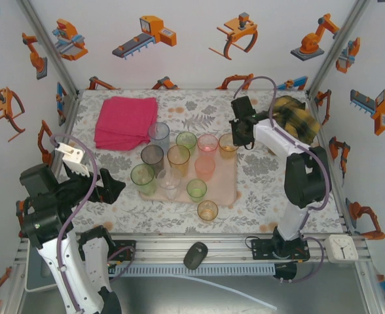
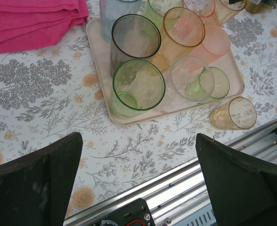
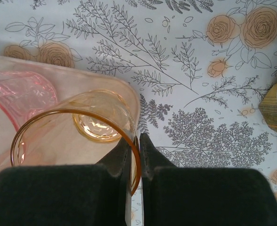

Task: Place the glasses into the tray

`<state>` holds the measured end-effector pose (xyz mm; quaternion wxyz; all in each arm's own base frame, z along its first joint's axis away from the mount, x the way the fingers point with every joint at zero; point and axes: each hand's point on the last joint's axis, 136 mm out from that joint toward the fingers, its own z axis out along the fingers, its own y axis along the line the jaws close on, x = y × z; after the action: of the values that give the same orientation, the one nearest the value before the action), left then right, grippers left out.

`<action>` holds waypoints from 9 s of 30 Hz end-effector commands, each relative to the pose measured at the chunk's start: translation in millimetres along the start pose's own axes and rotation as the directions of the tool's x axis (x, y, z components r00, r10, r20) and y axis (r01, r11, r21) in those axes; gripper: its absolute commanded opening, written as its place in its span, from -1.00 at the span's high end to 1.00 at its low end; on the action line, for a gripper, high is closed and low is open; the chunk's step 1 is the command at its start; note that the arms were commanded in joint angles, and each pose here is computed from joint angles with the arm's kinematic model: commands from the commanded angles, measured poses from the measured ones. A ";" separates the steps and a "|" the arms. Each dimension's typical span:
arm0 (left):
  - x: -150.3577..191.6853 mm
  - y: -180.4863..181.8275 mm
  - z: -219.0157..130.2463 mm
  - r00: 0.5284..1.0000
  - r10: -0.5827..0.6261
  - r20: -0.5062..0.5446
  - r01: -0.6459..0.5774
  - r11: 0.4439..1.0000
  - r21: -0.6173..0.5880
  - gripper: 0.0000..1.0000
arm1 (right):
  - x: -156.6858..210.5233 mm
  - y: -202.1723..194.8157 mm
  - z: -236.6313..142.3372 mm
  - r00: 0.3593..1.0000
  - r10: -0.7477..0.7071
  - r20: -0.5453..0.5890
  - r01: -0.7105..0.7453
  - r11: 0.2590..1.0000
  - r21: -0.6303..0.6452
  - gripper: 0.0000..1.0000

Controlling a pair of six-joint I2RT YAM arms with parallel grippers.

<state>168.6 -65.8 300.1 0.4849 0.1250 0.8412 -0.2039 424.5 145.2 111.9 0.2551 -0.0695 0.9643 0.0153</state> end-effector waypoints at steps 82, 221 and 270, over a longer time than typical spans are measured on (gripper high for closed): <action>-10.9 -4.8 -4.7 1.000 0.002 0.021 -0.003 1.000 0.011 -0.94 | -22.6 -9.8 -46.5 0.993 0.022 0.115 -0.024 1.000 0.014 0.31; -11.8 20.9 17.3 0.999 -0.031 0.010 0.031 0.999 -0.007 -0.94 | 226.7 136.1 -95.4 0.954 -0.289 -0.080 0.268 0.942 -0.200 0.62; -19.4 15.8 12.1 0.999 -0.019 0.031 0.019 1.000 -0.001 -0.94 | 189.4 84.6 -142.3 0.987 -0.157 0.023 0.158 0.979 -0.130 0.86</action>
<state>195.1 -54.0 297.7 0.4857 0.1055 0.8433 -0.2042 170.7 202.6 124.8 0.2355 -0.1897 0.9512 0.0609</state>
